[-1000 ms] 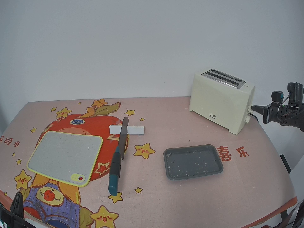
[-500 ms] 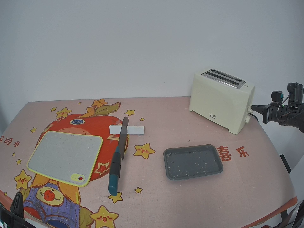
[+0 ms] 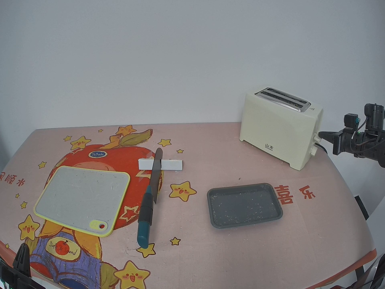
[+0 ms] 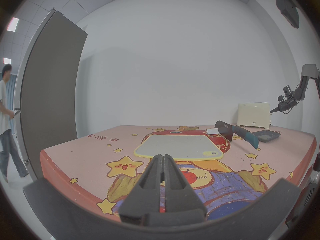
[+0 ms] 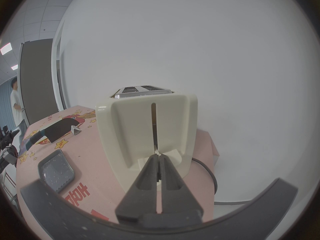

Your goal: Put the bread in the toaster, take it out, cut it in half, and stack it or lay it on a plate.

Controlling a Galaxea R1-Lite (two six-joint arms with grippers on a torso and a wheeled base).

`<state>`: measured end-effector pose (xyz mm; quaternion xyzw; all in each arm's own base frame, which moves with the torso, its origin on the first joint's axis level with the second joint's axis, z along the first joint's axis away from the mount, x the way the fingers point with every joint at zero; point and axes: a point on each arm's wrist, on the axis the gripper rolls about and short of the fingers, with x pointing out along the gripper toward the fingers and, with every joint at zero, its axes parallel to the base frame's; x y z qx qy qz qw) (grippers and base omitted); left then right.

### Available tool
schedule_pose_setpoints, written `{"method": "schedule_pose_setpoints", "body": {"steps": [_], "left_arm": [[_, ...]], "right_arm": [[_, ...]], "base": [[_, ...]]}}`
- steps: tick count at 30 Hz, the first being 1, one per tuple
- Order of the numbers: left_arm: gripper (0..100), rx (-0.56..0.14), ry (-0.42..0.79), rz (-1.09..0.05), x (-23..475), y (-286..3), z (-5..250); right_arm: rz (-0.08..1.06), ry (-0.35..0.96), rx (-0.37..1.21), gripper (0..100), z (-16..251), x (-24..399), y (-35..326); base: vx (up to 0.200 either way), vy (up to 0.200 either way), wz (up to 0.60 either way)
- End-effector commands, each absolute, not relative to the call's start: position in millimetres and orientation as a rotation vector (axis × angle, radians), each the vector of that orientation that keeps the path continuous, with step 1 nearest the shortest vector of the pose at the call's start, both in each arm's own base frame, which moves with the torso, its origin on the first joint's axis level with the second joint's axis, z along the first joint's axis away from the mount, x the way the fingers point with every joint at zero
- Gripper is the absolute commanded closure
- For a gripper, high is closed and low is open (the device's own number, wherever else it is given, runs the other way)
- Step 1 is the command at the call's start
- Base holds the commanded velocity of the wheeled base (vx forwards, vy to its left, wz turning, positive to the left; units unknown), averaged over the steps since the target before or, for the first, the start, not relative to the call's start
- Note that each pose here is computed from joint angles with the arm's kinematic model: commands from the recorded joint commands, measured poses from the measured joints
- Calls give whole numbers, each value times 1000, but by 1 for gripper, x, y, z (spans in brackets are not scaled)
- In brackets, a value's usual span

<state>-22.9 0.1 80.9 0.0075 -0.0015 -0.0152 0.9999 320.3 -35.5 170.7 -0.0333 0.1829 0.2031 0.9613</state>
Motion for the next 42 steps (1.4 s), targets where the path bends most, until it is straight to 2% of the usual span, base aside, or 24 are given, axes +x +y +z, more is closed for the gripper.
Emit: {"method": "schedule_pose_setpoints", "body": {"steps": [1, 14, 19, 27, 32, 42], "left_arm": [[100, 15, 12, -31, -22, 0, 76], [100, 15, 14, -31, -22, 0, 76], [100, 14, 12, -31, -22, 0, 76], [100, 14, 14, -31, -22, 0, 76], [100, 14, 12, -31, -22, 0, 76], [100, 15, 12, -31, -22, 0, 76]], "right_arm": [[411, 358, -71, 100, 174, 319, -36], [407, 339, -76, 100, 181, 313, -35], [393, 318, -83, 100, 189, 296, -35], [306, 309, -62, 100, 199, 273, -34], [286, 273, 2, 100, 212, 253, -29], [245, 275, 233, 100, 209, 193, -23]], "base": [[0, 0, 0], [0, 0, 0], [0, 0, 0], [0, 0, 0], [0, 0, 0], [0, 0, 0]]}}
